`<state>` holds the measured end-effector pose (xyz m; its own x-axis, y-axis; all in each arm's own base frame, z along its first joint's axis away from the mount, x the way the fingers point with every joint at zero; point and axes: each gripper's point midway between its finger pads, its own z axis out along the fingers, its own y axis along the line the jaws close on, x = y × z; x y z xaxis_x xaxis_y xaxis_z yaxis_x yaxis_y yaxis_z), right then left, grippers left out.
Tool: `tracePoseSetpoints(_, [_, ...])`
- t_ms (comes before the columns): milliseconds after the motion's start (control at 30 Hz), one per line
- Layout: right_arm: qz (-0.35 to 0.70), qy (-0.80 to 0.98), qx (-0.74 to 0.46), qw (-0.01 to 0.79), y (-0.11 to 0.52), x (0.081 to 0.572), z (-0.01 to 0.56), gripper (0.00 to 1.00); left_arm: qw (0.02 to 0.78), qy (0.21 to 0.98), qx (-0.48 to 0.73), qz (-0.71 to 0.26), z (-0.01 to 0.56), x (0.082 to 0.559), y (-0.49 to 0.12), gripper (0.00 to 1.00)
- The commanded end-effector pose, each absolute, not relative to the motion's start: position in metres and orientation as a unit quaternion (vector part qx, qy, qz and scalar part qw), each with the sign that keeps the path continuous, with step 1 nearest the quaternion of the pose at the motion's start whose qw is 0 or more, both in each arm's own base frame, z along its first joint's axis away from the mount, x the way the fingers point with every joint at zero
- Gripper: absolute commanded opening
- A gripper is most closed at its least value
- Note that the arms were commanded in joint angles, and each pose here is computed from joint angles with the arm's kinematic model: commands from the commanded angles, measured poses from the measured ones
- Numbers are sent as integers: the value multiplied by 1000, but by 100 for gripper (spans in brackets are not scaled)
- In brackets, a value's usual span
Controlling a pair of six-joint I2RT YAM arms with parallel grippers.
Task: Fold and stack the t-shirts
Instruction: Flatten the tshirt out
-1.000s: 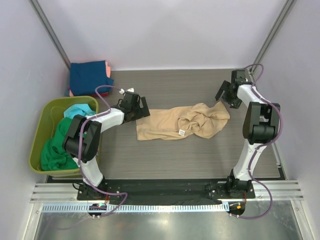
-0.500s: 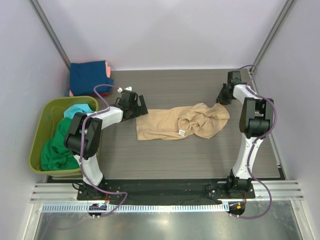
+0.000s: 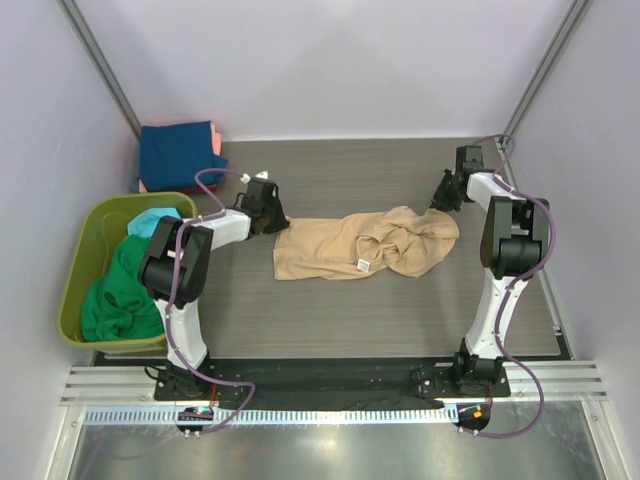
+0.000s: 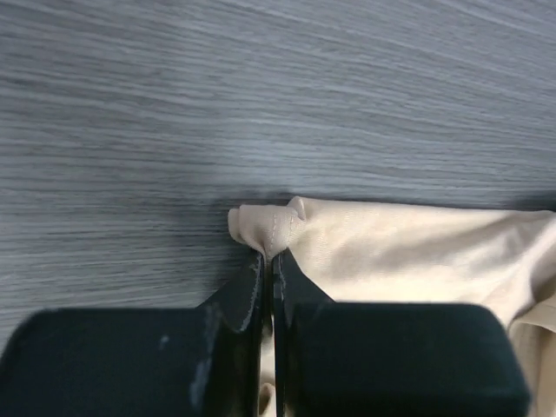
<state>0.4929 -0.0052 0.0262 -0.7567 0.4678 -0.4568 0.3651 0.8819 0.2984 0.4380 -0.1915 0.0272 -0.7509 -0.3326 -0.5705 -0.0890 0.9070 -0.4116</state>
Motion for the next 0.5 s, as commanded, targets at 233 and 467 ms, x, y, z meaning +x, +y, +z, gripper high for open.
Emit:
tracePoseSetpoints(233, [164,867,194,429,8,514,215,1,443,862,-93,-230,189,467,-198,0])
tracePoseSetpoints(467, [207,780,119,579,26,450,391,1,566,781,-51,-260,344,409,-173,0])
